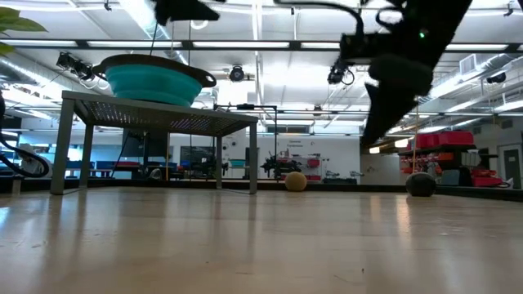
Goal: Pick & Place Fruit
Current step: Put the black plum into the blue strainer bowl on the shelf
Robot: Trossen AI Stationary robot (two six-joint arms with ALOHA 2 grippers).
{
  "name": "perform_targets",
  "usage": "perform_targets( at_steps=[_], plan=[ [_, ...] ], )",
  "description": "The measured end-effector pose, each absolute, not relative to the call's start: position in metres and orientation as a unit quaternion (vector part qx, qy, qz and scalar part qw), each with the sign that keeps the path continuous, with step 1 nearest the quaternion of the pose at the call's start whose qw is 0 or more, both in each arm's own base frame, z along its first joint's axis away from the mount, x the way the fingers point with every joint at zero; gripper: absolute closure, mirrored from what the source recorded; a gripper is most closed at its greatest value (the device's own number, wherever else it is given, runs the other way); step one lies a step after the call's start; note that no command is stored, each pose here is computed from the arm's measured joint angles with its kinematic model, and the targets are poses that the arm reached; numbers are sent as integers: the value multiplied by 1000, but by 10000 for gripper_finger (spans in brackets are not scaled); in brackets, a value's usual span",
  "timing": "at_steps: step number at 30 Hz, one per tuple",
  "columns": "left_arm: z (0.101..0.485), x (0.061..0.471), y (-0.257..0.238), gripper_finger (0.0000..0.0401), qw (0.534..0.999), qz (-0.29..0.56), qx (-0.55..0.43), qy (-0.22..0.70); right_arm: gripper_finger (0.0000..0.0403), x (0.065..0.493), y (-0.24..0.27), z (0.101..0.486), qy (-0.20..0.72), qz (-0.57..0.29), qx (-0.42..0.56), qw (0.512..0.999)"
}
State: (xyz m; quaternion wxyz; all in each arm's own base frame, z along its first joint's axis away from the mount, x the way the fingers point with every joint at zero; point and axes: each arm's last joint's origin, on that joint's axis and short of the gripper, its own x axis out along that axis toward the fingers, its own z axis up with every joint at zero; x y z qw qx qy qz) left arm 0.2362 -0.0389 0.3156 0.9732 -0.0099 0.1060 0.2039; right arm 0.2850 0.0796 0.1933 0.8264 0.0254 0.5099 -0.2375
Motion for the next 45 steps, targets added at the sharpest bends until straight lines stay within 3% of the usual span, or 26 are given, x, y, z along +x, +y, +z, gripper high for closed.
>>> perform_targets(
  at_steps=[10,18,36,45],
  plan=[
    [315,256,-45,147,983,169,38,69,176,245,22,196,560,-499,38,660],
    [301,254,-47,147,987,123,41,92,173,245,-44,195,576,-548,84,600],
    [323,233,-35,147,987,135,71,50,100,204,-149,169,629,-519,187,548],
    [339,232,-21,147,983,144,113,-11,97,194,-172,158,609,-487,233,582]
  ],
)
